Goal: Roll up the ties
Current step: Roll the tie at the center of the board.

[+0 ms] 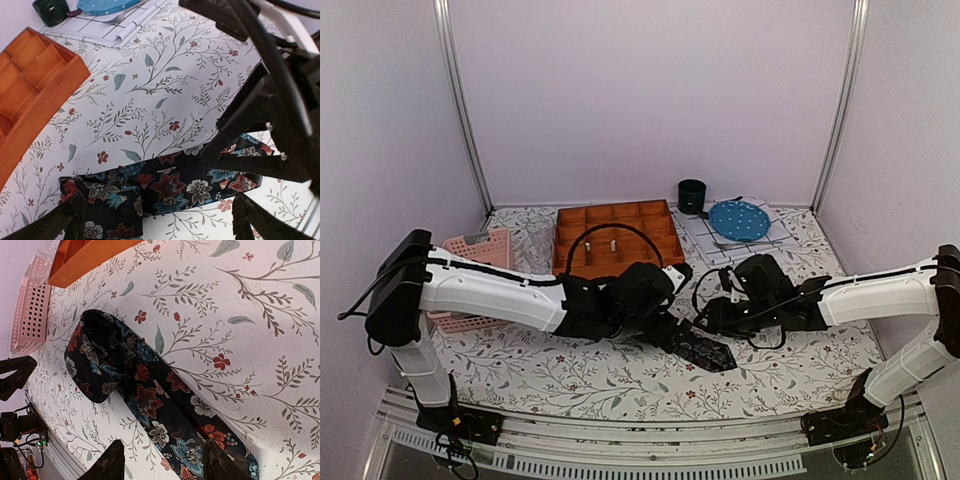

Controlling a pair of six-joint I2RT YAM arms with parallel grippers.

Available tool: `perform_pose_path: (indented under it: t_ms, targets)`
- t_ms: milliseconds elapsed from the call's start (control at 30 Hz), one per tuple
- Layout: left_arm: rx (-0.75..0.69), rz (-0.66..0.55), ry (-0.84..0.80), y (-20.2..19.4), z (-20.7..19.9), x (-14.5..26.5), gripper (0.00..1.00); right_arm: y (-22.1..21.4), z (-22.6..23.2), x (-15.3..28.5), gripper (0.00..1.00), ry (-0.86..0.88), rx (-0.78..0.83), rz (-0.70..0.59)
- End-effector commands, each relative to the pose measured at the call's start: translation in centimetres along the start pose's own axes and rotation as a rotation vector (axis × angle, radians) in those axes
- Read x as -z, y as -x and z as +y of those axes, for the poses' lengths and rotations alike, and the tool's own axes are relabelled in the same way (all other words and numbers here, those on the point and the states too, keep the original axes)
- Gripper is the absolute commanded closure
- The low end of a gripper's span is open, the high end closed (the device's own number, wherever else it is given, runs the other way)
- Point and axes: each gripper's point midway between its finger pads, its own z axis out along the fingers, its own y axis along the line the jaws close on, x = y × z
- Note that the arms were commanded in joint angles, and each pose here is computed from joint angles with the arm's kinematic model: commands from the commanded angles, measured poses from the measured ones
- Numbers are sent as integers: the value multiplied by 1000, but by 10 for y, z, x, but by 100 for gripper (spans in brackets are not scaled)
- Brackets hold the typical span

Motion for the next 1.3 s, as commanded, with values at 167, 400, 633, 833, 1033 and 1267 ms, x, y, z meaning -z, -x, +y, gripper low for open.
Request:
perform_pose_path:
  t_ms: [167,400,633,833,1033,1267]
  targets:
    - [70,-7,-26,10,8,6,0,21,15,23,43,25,25,-67]
    - [110,-45,-84,23,7,12,0,19,11,31,41,24,21,-82]
    - [174,-74,-119,29,18,18,0,20,12,37,30,35,20,-98]
    - [228,-84,-132,33,30,21,0,23,15,40,26,37,32,-106]
    - [262,-102,-139,41,39,29,0,28,23,41,26,59,49,-110]
    - [320,-125,-120,38,55,40,0,27,41,33,30,123,81,-72]
